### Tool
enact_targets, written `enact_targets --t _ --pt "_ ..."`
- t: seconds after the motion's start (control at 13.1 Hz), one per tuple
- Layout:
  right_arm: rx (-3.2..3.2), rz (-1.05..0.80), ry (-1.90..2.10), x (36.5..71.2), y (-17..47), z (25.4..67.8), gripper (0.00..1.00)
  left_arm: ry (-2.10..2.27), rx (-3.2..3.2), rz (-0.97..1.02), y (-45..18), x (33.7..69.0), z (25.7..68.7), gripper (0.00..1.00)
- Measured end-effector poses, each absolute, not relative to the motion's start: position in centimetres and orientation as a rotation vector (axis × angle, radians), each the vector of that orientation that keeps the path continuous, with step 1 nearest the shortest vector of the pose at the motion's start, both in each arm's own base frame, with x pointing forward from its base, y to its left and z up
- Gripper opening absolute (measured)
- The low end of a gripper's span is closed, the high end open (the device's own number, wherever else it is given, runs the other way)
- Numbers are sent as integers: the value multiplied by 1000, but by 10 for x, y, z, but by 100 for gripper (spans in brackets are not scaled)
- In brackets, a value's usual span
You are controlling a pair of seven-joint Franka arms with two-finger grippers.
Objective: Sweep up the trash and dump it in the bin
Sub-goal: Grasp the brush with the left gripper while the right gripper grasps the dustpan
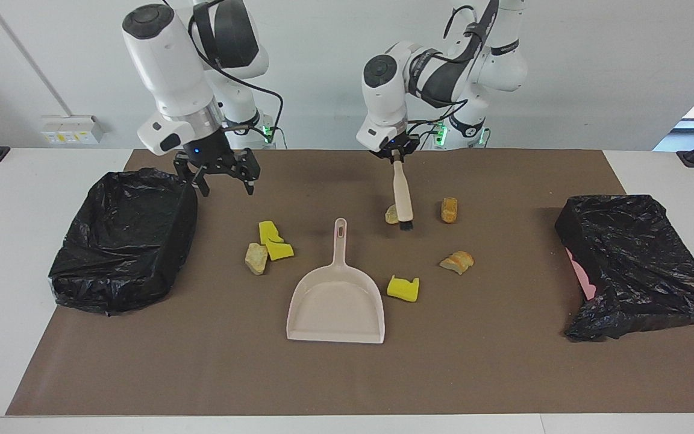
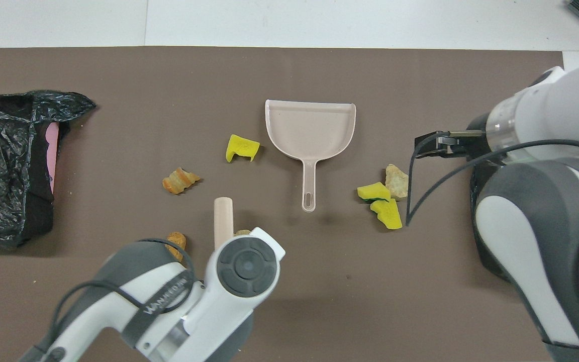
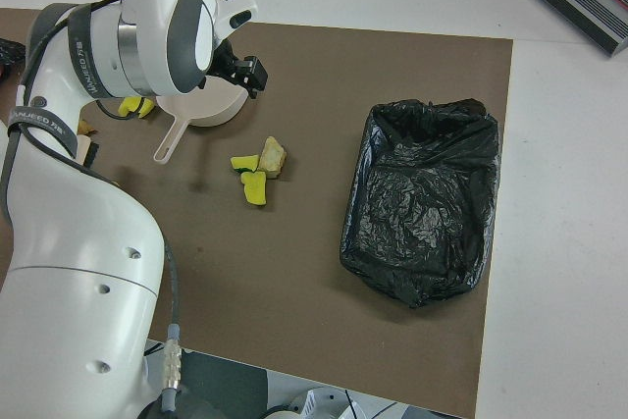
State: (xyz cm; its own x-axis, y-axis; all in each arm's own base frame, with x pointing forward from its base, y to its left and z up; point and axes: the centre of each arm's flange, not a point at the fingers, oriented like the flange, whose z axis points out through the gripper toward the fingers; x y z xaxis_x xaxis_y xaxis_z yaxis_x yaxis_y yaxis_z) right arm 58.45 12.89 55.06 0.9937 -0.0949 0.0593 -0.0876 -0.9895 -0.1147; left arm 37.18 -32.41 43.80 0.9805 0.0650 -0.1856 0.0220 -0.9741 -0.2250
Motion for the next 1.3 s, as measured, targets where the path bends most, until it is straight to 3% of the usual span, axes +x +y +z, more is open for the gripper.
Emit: enact_targets --t 0.3,0.69,0.99,1.3 --pt "-2998 -85 313 599 216 488 100 -271 -2881 340 -247 404 446 26" --pt "-3051 -100 247 600 312 410 100 -391 -2791 412 -204 362 410 26" --pt "-3129 -44 156 583 331 372 100 -613 -2770 360 -193 343 374 26" --pt "-3149 -8 120 571 340 359 100 -686 -2894 296 -205 348 364 26"
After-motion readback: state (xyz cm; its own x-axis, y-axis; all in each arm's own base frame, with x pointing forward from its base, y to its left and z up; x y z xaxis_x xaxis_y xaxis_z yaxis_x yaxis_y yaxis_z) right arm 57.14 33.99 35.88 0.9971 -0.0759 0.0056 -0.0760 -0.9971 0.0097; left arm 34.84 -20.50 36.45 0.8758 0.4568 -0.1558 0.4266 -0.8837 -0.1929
